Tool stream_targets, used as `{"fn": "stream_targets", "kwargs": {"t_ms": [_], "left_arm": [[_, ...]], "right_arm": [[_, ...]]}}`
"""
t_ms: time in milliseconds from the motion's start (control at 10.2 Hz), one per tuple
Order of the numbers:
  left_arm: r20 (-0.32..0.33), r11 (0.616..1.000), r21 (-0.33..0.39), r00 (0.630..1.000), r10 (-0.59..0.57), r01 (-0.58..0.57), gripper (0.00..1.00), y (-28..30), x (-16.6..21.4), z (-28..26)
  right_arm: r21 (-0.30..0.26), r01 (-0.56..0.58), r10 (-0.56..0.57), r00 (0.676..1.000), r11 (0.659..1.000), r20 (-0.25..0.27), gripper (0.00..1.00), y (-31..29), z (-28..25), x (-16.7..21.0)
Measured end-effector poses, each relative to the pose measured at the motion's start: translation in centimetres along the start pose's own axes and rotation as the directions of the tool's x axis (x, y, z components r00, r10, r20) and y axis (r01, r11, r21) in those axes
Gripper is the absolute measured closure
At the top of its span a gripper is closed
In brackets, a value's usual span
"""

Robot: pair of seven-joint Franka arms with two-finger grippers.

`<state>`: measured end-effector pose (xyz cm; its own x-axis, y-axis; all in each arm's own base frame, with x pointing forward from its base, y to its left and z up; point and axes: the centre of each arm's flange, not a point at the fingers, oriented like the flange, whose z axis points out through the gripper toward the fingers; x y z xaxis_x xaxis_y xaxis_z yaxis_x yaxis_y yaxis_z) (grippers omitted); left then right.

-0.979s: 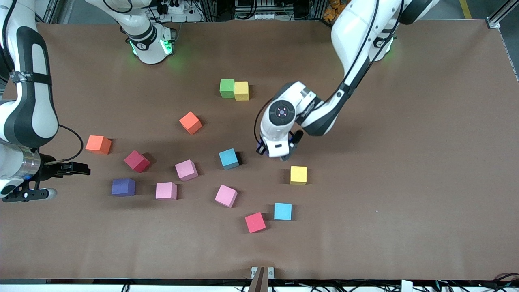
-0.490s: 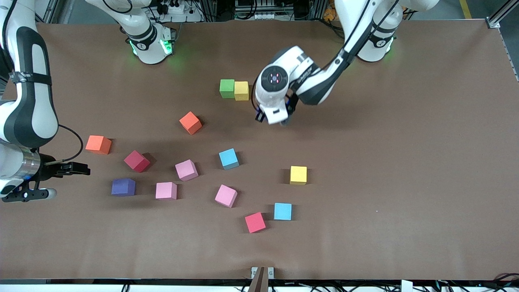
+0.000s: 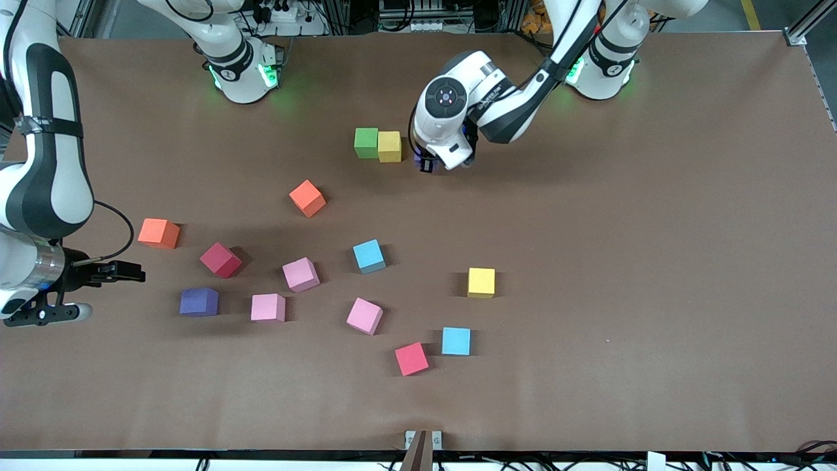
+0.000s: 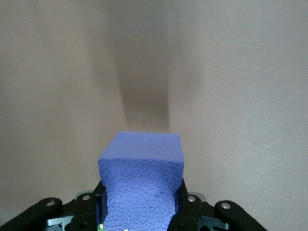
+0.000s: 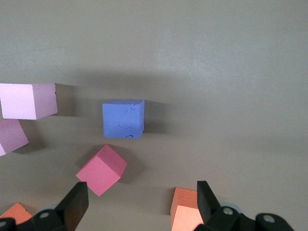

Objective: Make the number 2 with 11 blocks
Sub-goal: 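Lift the purple-blue cube and carry it beside the yellow cube, then lower the purple-blue cube onto the table against the yellow cube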

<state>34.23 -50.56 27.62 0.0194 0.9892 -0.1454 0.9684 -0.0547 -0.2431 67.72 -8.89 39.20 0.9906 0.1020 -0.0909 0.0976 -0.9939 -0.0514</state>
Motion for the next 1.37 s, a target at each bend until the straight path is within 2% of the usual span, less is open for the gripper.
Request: {"fn": "stream_targets", "kwargs": {"t_ms": [196,294,783,1371], "left_arm": [[0.024,0.996,-0.022,0.996,-0.089,0.09,0.46,-1.0,0.2,1.6],[0.012,0.995,-0.017,0.995,-0.099,0.099,0.46,-1.4,0.8,2.6],[-0.003,0.997,0.017,0.997,-0.077,0.077,0.46,-6.1,-0.7,5.0],[0.033,0.997,-0.003,0.996,-0.08,0.08,0.46,-6.6,-0.4,7.0]], "right_arm": [[0.001,-0.003,0.003,1.0,1.0,0.0,0.0,0.4,0.0,-0.1],[0.001,-0.003,0.003,1.0,1.0,0.0,0.0,0.5,0.0,-0.1],[0.001,-0.002,0.002,1.0,1.0,0.001,0.0,0.4,0.1,-0.1],[0.001,-0.001,0.001,1.0,1.0,0.001,0.0,0.4,0.1,-0.1]]}}
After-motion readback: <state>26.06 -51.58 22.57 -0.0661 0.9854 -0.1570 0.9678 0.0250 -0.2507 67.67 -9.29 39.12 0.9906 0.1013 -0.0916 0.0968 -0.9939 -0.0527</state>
